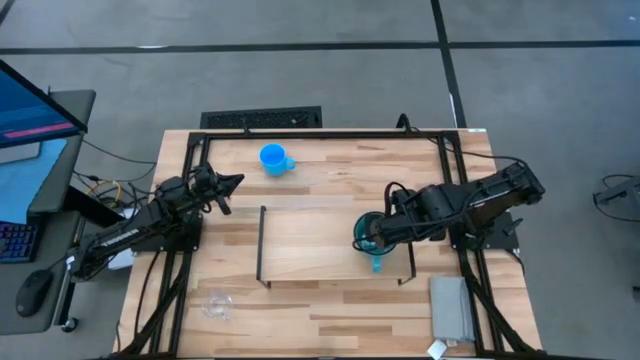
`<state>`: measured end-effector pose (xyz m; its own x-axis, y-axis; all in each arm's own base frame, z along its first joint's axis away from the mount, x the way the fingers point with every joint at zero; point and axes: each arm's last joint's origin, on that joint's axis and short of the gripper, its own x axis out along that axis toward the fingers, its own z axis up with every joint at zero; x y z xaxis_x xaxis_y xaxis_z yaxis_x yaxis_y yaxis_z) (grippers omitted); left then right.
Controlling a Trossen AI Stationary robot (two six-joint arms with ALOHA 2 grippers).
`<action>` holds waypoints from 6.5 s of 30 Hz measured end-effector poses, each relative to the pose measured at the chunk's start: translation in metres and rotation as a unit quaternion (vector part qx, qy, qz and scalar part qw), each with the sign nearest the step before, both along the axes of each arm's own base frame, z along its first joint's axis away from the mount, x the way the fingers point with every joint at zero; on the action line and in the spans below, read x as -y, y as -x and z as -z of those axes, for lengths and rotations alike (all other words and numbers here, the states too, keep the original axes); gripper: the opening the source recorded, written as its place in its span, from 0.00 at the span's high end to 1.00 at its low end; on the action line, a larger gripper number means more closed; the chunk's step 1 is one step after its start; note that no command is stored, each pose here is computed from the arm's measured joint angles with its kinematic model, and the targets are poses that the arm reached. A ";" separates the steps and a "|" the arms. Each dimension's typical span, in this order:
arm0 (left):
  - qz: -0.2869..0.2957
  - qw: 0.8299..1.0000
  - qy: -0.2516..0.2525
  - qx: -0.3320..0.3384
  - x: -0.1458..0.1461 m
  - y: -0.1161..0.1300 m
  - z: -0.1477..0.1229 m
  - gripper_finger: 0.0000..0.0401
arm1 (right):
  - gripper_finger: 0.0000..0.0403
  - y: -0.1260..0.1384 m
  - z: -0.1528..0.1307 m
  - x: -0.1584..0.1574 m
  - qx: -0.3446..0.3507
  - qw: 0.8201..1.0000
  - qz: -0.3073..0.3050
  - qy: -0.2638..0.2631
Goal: Stack small to large cups/mugs on shelf
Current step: Put the green mug on the shelf
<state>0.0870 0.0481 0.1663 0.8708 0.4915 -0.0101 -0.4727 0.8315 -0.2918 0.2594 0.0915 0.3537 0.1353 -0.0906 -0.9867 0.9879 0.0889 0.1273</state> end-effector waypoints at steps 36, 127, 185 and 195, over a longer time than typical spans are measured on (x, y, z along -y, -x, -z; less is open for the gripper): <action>-0.001 1.000 -0.001 0.000 0.000 0.000 0.000 1.00 | 0.68 -0.001 0.002 0.000 -0.009 0.999 -0.032 -0.003; 0.000 1.000 -0.022 -0.012 0.000 0.000 0.000 1.00 | 0.99 0.003 -0.049 -0.009 0.071 0.978 -0.190 -0.047; 0.000 1.000 -0.022 -0.012 0.000 0.000 0.000 1.00 | 1.00 0.009 0.012 -0.027 -0.050 0.986 -0.154 -0.036; 0.000 1.000 -0.021 -0.012 0.000 0.000 0.000 1.00 | 1.00 0.007 0.012 -0.021 -0.053 0.984 -0.164 -0.046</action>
<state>0.0870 0.0481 0.1663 0.8707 0.4917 -0.0100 -0.4788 0.8428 -0.2458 0.2529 0.1125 0.3422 0.0379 0.0305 -0.9988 0.9164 0.3976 0.0469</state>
